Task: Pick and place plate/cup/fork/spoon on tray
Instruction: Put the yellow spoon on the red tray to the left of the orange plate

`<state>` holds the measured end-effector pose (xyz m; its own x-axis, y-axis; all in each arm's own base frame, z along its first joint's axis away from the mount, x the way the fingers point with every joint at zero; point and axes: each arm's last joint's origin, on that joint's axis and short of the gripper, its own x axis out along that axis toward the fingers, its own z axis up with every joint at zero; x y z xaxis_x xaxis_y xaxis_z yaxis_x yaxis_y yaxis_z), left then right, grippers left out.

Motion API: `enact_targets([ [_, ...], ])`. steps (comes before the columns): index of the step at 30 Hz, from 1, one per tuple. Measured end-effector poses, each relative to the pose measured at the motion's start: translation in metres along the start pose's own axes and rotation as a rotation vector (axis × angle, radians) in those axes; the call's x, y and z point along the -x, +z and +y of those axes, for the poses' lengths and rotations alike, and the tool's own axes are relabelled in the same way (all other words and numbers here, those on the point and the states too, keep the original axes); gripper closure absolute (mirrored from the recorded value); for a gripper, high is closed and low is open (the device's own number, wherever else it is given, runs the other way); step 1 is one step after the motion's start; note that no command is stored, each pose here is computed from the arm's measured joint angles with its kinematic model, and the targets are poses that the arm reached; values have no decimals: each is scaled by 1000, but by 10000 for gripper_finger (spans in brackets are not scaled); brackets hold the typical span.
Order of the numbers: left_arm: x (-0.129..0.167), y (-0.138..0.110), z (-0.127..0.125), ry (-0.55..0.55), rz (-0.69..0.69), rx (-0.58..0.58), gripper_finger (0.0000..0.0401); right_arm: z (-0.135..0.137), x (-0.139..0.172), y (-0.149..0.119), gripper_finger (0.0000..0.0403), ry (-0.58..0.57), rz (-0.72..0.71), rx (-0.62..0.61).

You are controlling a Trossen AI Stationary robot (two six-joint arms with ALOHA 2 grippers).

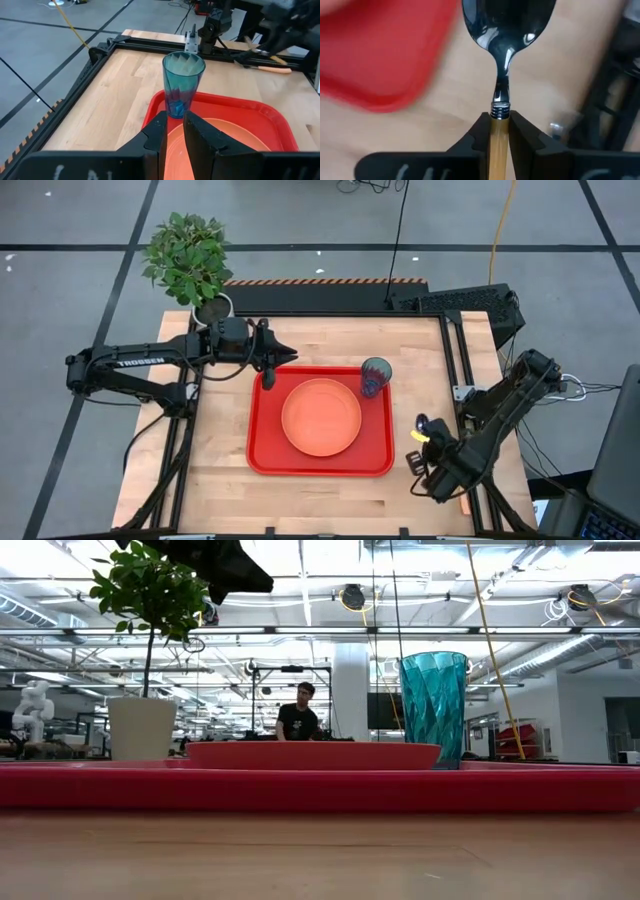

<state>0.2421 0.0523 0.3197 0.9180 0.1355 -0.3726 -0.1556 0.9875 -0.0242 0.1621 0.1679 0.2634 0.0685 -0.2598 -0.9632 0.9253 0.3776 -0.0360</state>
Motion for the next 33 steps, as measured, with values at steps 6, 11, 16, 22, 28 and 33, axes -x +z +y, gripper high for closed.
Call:
enact_targets([
  [6,-3,-1,-3,-47,-63,-4,336,10,32,24,376,130,-219,127],
  [11,-9,-8,-12,-172,-264,-22,336,17,47,46,376,170,-497,280],
  [16,-8,-7,-22,-274,-409,-49,336,25,48,64,376,131,-776,405],
  [22,-18,-10,-38,-359,-459,-35,336,58,53,88,376,127,-973,506],
  [28,-51,-18,-48,-393,-430,-25,336,95,72,114,376,223,-1073,629],
  [33,-54,-14,-52,-382,-456,-63,336,102,78,131,376,235,-1124,666],
])
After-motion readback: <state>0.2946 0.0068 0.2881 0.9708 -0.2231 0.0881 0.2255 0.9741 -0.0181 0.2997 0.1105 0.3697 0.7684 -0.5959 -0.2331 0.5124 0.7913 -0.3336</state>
